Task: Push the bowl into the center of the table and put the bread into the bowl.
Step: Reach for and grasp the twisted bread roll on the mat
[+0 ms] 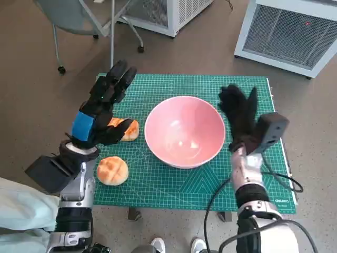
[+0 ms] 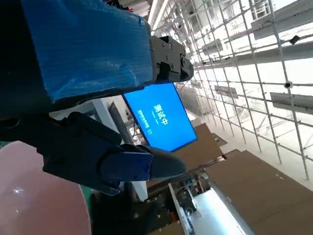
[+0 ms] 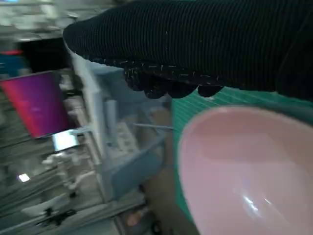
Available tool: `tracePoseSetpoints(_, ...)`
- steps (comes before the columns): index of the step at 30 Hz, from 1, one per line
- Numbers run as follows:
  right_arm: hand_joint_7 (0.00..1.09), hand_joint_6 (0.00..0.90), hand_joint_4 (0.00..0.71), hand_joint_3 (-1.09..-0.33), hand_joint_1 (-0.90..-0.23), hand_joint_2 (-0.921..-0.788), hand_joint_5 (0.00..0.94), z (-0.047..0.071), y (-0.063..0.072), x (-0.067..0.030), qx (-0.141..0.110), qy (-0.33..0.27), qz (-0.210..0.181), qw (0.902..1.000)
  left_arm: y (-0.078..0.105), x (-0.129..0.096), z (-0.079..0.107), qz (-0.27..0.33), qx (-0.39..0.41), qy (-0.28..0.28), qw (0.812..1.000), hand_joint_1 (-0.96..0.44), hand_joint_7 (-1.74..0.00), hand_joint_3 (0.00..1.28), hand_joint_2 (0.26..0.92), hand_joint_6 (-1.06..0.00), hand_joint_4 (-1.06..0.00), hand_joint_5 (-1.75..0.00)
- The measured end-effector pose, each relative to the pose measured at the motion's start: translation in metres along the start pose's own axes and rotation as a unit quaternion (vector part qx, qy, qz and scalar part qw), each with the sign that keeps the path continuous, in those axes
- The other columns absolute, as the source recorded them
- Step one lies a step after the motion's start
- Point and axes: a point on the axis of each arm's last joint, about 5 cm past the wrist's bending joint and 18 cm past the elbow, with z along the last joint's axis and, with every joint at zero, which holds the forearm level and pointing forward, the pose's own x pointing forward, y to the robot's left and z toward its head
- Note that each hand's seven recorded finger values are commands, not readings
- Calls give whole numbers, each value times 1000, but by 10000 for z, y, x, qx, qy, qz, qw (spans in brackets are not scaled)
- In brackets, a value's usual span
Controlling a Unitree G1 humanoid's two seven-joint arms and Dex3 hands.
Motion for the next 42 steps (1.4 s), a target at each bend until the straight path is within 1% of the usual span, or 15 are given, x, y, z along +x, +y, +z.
tracePoseSetpoints(2, 221, 21, 0, -799, -612, -921, 0, 93, -16, 35, -105, -467, 209, 9986, -6, 2, -4, 18, -6, 6, 10000, -640, -152, 375, 921, -216, -286, -1)
tracePoseSetpoints(4, 226, 17, 5, -789, -629, -921, 2, 195, -30, 68, -230, -929, 457, 9944, -10, 7, -6, 28, -2, 4, 10000, -644, -148, 375, 921, -218, -286, -1)
tracePoseSetpoints(5, 228, 16, 6, -786, -633, -921, 3, 242, -33, 79, -301, -1142, 597, 9912, -12, 12, -6, 30, 2, 3, 10000, -645, -147, 375, 921, -218, -286, -1)
tracePoseSetpoints(8, 291, 5, 18, -773, -647, -921, 4, 372, -37, 79, -557, -1754, 1047, 9773, -22, 38, -9, 5, 12, -7, 10000, -648, -143, 375, 921, -220, -285, 0)
tracePoseSetpoints(10, 326, 1, 24, -767, -643, -921, 5, 437, -50, 53, -764, -2056, 1299, 9670, -30, 66, -14, -20, 10, -11, 10000, -646, -137, 374, 921, -215, -278, 0)
tracePoseSetpoints(12, 345, 0, 26, -763, -640, -921, 5, 484, -71, 18, -951, -2236, 1491, 9585, -35, 88, -18, -27, -5, -19, 10000, -641, -130, 372, 921, -207, -269, 0)
tracePoseSetpoints(16, 373, -1, 30, -759, -639, -921, 5, 574, -138, -81, -1306, -2460, 1765, 9441, -45, 126, -32, -59, -96, -64, 9999, -626, -113, 360, 921, -186, -249, 0)
tracePoseSetpoints(19, 381, -1, 37, -758, -642, -921, 9, 644, -196, -152, -1511, -2541, 1860, 9370, -61, 148, -51, -83, -233, -92, 9997, -619, -102, 346, 921, -172, -238, 0)
tracePoseSetpoints(22, 385, -1, 43, -754, -647, -921, 11, 704, -234, -218, -1656, -2600, 1924, 9316, -91, 178, -67, -123, -383, -135, 9991, -610, -94, 335, 921, -163, -230, 0)
tracePoseSetpoints(25, 390, -1, 48, -747, -651, -921, 12, 754, -239, -272, -1706, -2667, 1966, 9280, -119, 218, -81, -173, -517, -189, 9983, -602, -91, 328, 921, -161, -225, 0)
tracePoseSetpoints(32, 399, -1, 70, -731, -665, -921, 19, 807, -216, -363, -1634, -2775, 2008, 9252, -225, 357, -71, -419, -704, -384, 9959, -584, -91, 326, 921, -161, -211, 0)
tracePoseSetpoints(42, 405, -1, 76, -724, -668, -921, 19, 864, -171, -417, -1616, -2897, 2026, 9214, -269, 467, -55, -730, -729, -585, 9929, -577, -95, 335, 921, -151, -203, 0)
